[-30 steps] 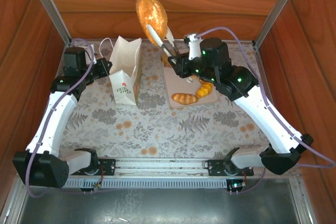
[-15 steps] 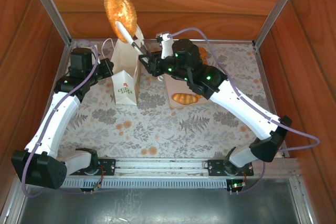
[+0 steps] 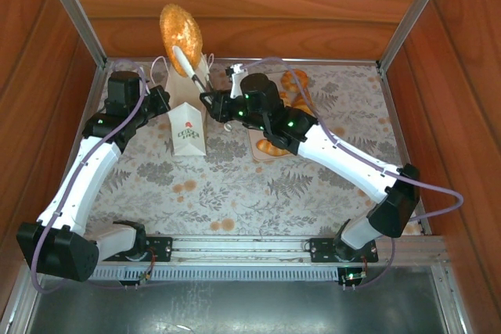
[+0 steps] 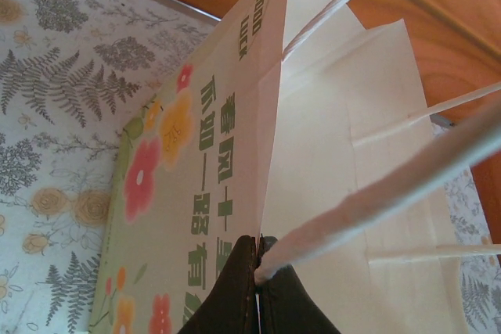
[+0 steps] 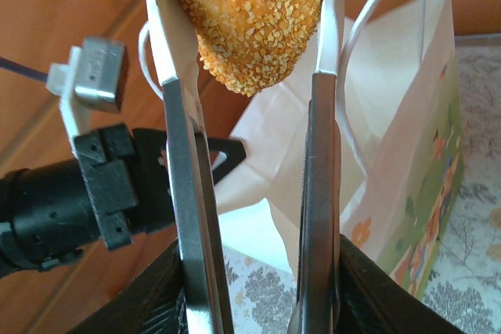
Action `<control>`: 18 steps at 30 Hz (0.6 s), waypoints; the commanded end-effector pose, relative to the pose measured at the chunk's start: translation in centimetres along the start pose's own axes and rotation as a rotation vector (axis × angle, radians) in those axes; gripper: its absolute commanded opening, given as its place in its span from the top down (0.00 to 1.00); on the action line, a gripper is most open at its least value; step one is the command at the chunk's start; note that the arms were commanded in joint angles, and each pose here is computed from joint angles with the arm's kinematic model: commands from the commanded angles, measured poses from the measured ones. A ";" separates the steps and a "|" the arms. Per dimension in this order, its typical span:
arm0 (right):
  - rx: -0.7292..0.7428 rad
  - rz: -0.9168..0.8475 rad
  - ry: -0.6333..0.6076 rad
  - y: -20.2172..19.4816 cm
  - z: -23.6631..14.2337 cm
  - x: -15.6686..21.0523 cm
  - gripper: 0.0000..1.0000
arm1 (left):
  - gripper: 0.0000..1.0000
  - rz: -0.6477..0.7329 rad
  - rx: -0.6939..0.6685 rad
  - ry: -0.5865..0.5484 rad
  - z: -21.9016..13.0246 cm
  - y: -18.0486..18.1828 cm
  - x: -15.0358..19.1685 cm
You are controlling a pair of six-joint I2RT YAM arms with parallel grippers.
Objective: Place the fake bread into the paper bag
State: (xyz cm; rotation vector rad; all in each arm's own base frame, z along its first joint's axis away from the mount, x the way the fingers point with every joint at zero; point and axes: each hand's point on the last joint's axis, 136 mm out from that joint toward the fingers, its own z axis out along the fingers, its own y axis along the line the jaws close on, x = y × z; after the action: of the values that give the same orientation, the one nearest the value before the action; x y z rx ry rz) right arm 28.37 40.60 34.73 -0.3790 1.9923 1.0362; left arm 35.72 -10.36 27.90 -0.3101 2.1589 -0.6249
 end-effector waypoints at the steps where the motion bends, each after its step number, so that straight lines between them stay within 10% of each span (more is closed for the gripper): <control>1: -0.065 0.001 -0.068 2.4 -0.3 -2.0 0.89 | 1.00 -0.015 0.017 -0.032 0.1 -0.6 -0.8; 18: 0.066 -0.055 -0.009 -0.8 -0.2 0.8 0.88 | 1.00 -0.021 0.009 -0.051 0.0 -0.2 -0.7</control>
State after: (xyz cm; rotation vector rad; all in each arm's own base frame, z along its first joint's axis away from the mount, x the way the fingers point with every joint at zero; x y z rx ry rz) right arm 28.36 40.40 31.75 -0.3964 2.0720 0.9401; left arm 36.12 -10.11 28.12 -0.3380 2.1332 -0.6229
